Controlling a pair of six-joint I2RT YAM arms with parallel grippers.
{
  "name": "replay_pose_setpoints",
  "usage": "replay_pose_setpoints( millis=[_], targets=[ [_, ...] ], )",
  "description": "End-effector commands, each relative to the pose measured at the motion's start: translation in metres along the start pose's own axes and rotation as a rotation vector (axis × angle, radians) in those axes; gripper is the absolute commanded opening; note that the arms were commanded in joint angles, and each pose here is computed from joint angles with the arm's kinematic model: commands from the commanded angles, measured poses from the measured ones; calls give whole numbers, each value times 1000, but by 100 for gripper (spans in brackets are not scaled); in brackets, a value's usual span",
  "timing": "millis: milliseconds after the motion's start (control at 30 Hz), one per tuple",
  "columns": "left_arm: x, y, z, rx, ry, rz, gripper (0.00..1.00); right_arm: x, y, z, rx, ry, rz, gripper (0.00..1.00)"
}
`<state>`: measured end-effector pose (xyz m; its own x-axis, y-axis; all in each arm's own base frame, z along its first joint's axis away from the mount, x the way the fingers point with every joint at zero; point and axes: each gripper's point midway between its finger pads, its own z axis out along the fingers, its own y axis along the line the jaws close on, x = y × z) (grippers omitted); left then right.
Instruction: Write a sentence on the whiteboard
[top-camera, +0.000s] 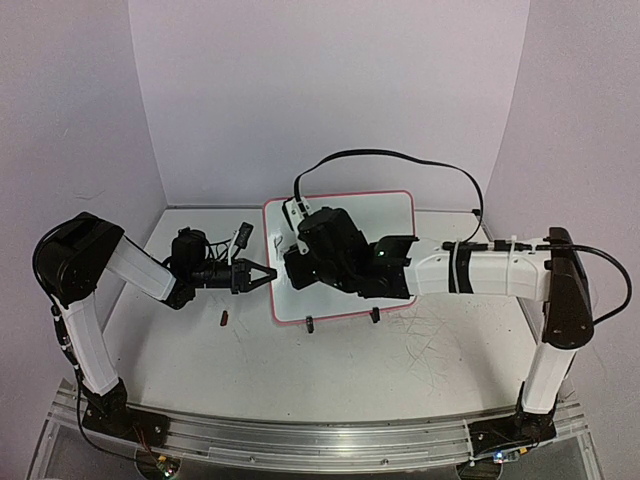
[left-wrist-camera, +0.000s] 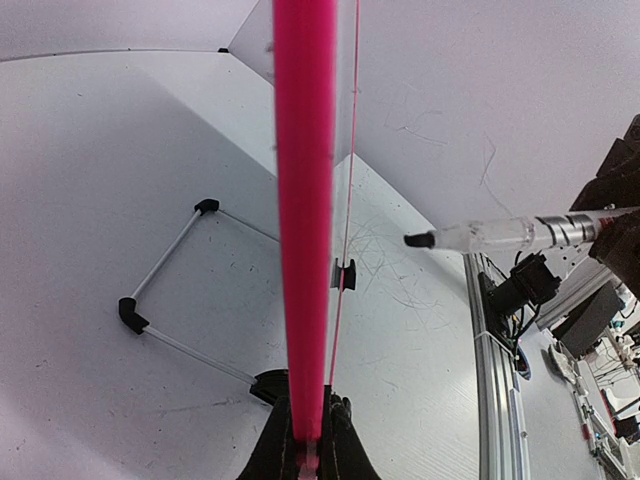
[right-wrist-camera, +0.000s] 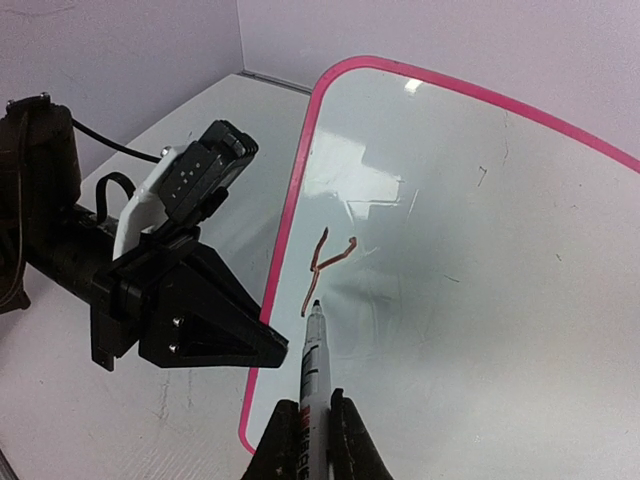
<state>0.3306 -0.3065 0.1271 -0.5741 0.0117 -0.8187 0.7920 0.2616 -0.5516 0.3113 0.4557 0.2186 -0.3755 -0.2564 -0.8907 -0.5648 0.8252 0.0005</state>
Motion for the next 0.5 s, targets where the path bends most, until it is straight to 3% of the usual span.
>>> replay_pose_setpoints(
  millis=[0,467],
  targets=[
    [-9,-4,-2,-15,-31,60,0,-26,-8,-4,21,-70,19,0],
    [-9,-3,-1,-15,-30,60,0,-25,-11,10,40,-65,7,0]
  ],
)
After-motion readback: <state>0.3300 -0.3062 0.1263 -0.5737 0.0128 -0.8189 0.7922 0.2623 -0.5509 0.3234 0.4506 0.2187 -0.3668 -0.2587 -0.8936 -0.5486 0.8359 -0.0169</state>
